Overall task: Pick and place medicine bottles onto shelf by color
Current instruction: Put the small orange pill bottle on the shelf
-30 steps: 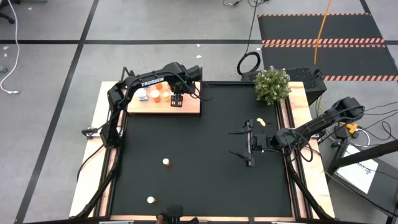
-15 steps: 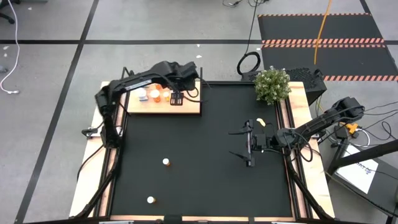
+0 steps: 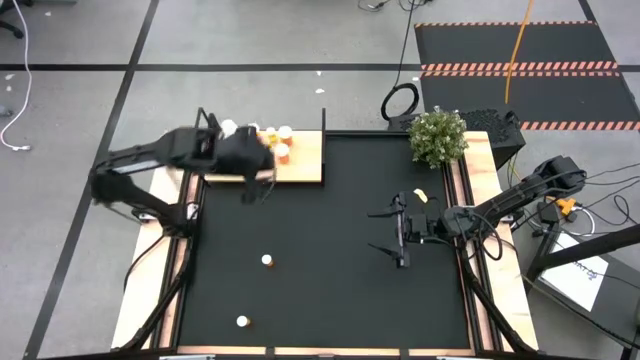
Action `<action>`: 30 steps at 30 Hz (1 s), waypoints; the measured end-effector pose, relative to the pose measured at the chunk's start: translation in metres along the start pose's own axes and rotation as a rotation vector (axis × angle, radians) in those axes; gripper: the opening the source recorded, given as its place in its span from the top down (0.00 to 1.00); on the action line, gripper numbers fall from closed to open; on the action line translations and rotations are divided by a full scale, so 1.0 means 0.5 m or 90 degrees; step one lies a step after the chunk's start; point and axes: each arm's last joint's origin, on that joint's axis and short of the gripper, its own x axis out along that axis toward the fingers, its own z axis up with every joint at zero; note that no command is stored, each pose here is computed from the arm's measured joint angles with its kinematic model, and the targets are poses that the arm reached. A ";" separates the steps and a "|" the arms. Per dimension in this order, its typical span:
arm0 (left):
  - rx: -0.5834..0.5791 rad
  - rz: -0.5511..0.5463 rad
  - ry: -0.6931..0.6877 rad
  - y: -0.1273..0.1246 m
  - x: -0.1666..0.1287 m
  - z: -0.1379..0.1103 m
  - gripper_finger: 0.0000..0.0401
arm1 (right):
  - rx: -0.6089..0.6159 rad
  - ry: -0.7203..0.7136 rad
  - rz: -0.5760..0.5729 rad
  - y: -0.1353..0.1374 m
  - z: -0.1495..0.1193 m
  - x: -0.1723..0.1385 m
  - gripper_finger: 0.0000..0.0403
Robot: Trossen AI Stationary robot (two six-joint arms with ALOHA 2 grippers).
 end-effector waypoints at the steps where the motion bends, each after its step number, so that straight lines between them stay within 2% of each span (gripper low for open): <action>1: 0.001 -0.010 -0.018 -0.019 -0.009 -0.011 0.40 | 0.000 0.000 -0.001 0.000 0.000 0.000 0.18; 7: 0.016 -0.015 -0.092 -0.128 -0.025 -0.084 0.40 | 0.026 0.000 -0.026 -0.003 0.000 0.000 0.18; 16: 0.023 0.009 -0.092 -0.248 0.014 -0.163 0.40 | 0.087 -0.015 -0.066 -0.016 0.004 0.003 0.18; 20: 0.023 0.011 -0.102 -0.287 0.035 -0.188 0.40 | 0.100 -0.010 -0.092 -0.022 0.001 0.004 0.18; 30: -0.038 -0.023 -0.150 -0.350 0.101 -0.243 0.40 | 0.141 0.022 -0.082 -0.010 -0.019 0.009 0.18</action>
